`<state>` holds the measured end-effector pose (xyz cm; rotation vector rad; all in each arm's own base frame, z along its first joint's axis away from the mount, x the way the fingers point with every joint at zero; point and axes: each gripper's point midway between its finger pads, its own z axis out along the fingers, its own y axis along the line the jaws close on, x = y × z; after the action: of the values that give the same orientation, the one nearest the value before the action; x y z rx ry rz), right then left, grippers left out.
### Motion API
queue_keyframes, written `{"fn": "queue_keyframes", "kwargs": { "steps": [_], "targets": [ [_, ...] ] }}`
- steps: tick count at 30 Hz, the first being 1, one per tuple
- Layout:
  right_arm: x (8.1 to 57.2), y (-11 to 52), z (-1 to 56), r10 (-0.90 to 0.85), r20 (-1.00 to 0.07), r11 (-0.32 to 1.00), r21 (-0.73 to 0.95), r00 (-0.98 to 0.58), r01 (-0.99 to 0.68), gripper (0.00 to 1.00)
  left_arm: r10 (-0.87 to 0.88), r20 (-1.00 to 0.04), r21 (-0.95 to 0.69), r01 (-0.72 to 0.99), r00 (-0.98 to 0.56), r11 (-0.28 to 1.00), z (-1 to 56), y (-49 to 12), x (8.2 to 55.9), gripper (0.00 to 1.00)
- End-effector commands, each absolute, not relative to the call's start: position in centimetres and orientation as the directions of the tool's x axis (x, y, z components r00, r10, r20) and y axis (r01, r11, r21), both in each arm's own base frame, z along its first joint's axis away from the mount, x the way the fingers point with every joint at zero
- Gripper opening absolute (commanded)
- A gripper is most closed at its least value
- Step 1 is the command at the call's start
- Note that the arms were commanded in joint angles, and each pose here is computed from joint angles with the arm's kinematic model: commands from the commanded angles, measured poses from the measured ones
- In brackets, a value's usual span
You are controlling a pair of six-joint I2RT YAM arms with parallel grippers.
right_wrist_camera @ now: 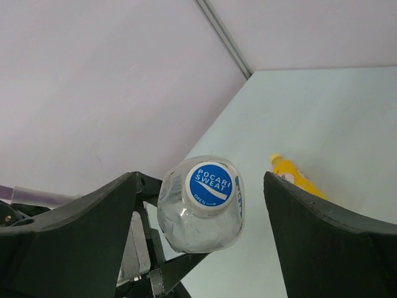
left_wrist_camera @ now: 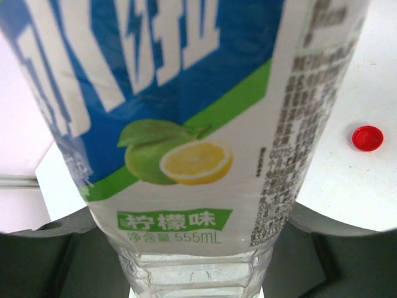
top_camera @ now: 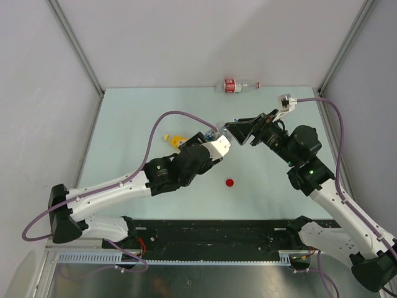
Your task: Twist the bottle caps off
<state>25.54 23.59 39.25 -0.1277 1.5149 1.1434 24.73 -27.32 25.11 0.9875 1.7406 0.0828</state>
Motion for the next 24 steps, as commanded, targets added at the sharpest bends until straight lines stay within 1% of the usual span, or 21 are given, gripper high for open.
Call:
{"fn": "queue_keyframes", "kwargs": {
  "steps": [1, 4, 6, 8, 16, 18, 20, 23, 24],
  "targets": [
    [25.7, 23.5, 41.4, 0.53, -0.799, 0.512, 0.568, -0.283, -0.644, 0.81, 0.648, -0.759, 0.534, 0.511, -0.063, 0.674, 26.3, -26.8, 25.2, 0.01],
    [25.9, 23.5, 41.1, 0.532, -0.796, 0.521, 0.577, -0.289, -0.629, 0.69, 0.654, -0.754, 0.537, 0.515, -0.062, 0.668, 26.1, -26.9, 25.2, 0.0],
    [26.1, 23.3, 41.0, 0.538, -0.792, 0.528, 0.584, -0.29, -0.617, 0.65, 0.659, -0.75, 0.54, 0.519, -0.06, 0.662, 25.9, -27.0, 25.1, 0.0],
    [26.1, 23.2, 41.1, 0.545, -0.788, 0.53, 0.589, -0.288, -0.61, 0.64, 0.662, -0.747, 0.542, 0.523, -0.06, 0.658, 25.8, -27.1, 25.1, 0.0],
    [26.1, 23.1, 41.4, 0.562, -0.776, 0.522, 0.601, -0.286, -0.605, 0.62, 0.674, -0.737, 0.548, 0.536, -0.055, 0.642, 25.4, -27.5, 24.8, 0.0],
    [26.2, 23.1, 41.3, 0.562, -0.774, 0.521, 0.605, -0.291, -0.602, 0.6, 0.676, -0.734, 0.55, 0.535, -0.055, 0.641, 25.3, -27.5, 24.8, 0.0],
    [26.2, 23.1, 41.2, 0.563, -0.772, 0.521, 0.608, -0.295, -0.599, 0.5, 0.678, -0.733, 0.552, 0.534, -0.055, 0.64, 25.3, -27.5, 24.8, 0.0],
    [26.2, 23.2, 41.2, 0.562, -0.772, 0.519, 0.609, -0.297, -0.6, 0.32, 0.677, -0.734, 0.552, 0.532, -0.056, 0.642, 25.3, -27.5, 24.8, 0.0],
    [26.2, 23.2, 41.2, 0.562, -0.772, 0.518, 0.609, -0.298, -0.601, 0.29, 0.677, -0.733, 0.553, 0.53, -0.056, 0.643, 25.3, -27.4, 24.8, 0.0]
  ]
}}
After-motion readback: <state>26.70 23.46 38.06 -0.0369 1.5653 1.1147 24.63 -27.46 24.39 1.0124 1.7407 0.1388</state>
